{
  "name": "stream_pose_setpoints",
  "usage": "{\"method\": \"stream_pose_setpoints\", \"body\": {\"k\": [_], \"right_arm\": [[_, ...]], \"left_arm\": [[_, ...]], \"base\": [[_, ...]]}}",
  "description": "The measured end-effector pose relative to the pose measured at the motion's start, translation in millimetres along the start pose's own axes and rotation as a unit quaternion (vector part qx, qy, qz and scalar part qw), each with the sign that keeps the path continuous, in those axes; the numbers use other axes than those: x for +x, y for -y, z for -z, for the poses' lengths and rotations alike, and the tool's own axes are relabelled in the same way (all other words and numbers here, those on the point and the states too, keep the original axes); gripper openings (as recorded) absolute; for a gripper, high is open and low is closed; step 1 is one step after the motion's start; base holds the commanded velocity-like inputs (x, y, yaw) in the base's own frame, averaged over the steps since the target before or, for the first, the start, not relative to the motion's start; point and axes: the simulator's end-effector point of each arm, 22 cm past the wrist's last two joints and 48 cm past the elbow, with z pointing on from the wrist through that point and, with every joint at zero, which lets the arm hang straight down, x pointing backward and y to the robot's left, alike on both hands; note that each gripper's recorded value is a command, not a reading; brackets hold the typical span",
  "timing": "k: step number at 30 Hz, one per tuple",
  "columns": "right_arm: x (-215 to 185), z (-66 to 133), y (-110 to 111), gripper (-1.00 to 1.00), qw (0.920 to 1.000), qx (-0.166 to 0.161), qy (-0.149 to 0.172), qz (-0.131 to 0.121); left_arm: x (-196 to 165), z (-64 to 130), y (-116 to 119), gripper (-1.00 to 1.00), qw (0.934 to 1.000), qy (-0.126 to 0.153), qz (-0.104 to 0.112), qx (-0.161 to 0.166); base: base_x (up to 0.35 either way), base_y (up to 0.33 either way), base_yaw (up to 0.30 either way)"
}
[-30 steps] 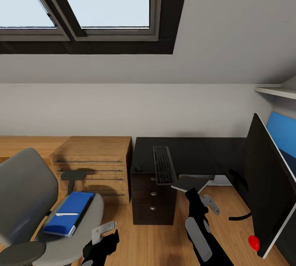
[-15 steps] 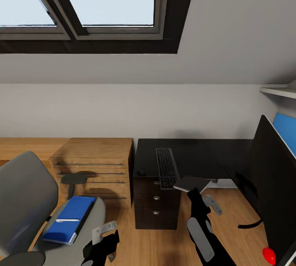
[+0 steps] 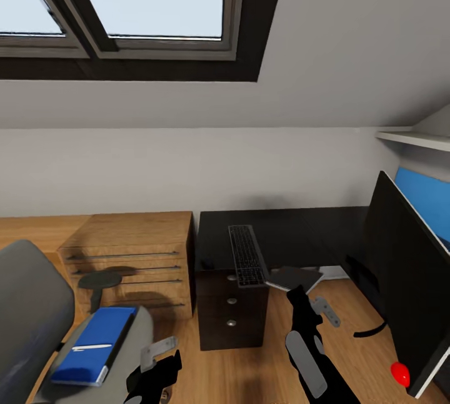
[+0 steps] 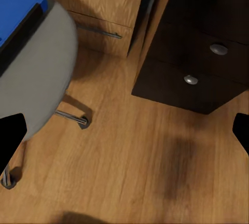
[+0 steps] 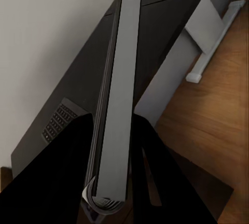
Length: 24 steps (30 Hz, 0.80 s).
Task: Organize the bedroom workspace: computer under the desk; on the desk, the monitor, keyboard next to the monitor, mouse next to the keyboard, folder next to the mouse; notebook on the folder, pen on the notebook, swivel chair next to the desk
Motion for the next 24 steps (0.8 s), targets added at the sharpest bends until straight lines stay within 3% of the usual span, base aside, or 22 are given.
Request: {"method": "stream_pose_setpoints", "body": {"k": [19,24], "right_arm": [[0.3,0.7,-3.6,-1.00,1.0000,-0.004,0.000,0.002],[-11.6,-4.7,6.9,-1.00,0.9999,0.001,0.010,0.008]], "left_arm": [[-0.6,0.0,-0.6,1.00,1.0000,0.001,0.001,-0.001],[-1.0,0.3,-0.2,1.00,1.0000,0.002,0.001,0.000]], "base": [[0.000,0.000,-0.005],[0.056,0.000,0.000]]}}
